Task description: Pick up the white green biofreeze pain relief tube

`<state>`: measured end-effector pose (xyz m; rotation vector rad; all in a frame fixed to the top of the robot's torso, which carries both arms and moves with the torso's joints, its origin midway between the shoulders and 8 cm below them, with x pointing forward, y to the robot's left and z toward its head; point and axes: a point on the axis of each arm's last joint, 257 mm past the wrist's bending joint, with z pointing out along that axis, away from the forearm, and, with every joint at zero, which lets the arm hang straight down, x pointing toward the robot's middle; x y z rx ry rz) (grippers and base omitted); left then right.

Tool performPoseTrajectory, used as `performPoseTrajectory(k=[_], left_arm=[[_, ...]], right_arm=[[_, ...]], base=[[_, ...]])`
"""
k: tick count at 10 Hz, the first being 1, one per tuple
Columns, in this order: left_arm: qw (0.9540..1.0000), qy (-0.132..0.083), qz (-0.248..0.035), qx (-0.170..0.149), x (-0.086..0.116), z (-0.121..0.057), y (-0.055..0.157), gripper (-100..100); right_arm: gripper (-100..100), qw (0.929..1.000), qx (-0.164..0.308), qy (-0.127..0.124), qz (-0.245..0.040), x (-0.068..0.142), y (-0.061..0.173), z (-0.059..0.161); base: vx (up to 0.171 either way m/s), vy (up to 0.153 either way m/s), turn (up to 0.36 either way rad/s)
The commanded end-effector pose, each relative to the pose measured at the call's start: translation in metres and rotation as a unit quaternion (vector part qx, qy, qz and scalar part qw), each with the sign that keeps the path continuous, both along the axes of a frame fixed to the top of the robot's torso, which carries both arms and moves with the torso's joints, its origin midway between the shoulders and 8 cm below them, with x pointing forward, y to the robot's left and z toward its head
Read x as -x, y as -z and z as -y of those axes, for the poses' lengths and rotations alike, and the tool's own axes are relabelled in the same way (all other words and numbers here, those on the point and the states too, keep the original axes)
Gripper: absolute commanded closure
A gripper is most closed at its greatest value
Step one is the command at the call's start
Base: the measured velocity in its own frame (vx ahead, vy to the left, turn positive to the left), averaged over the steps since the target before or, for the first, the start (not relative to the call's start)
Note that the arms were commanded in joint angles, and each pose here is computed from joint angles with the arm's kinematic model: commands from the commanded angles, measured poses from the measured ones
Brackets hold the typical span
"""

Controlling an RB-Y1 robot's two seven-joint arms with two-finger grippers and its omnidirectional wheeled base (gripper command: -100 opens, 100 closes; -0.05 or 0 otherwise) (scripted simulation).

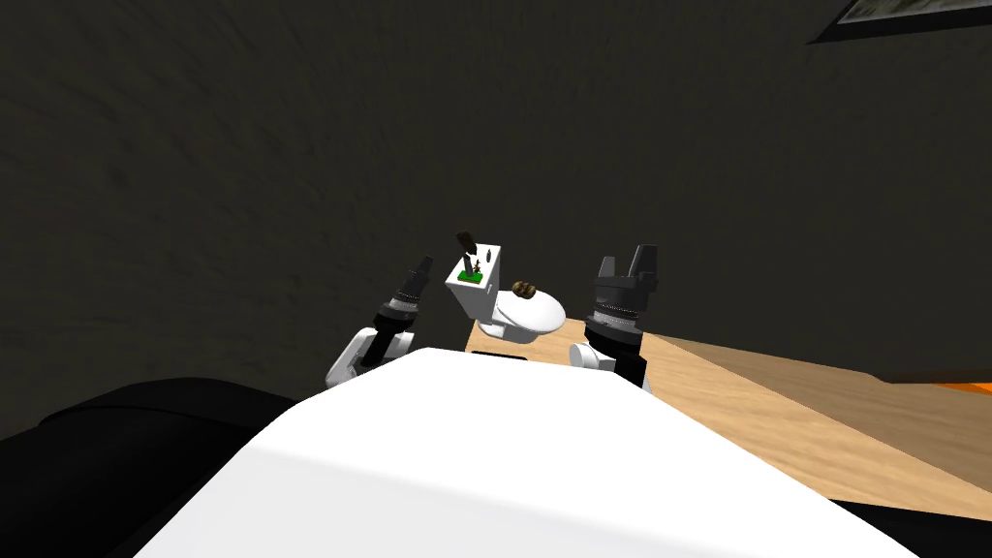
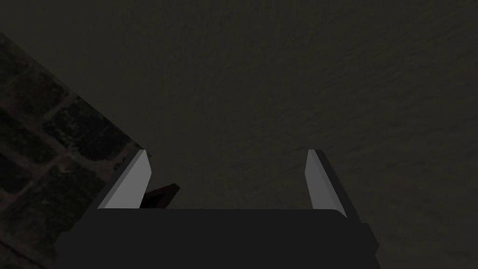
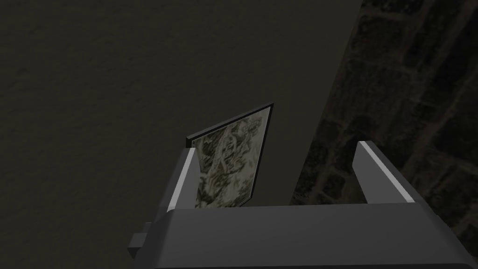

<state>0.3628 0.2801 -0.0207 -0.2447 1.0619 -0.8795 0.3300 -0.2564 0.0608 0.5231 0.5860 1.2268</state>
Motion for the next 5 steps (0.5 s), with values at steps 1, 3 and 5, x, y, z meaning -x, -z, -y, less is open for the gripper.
performPoseTrajectory(k=[1, 3, 5], left_arm=[[0.9992, -0.009, -0.025, -0.031, -0.003, -0.011, 0.016, -100], [0.9959, -0.02, -0.055, -0.069, -0.009, -0.024, 0.037, -100], [0.9933, -0.025, -0.071, -0.088, -0.011, -0.031, 0.047, -100]], right_arm=[[0, 1.0, 0.0, 0.0, 0.0, 0.0, 0.0, 0.0], [0, 1.0, 0.0, 0.0, 0.0, 0.0, 0.0, 0.0], [0, 1.0, 0.0, 0.0, 0.0, 0.0, 0.0, 0.0]], base=[[-0.075, -0.06, -0.122], [-0.066, -0.047, -0.12], [-0.047, -0.039, -0.077]])
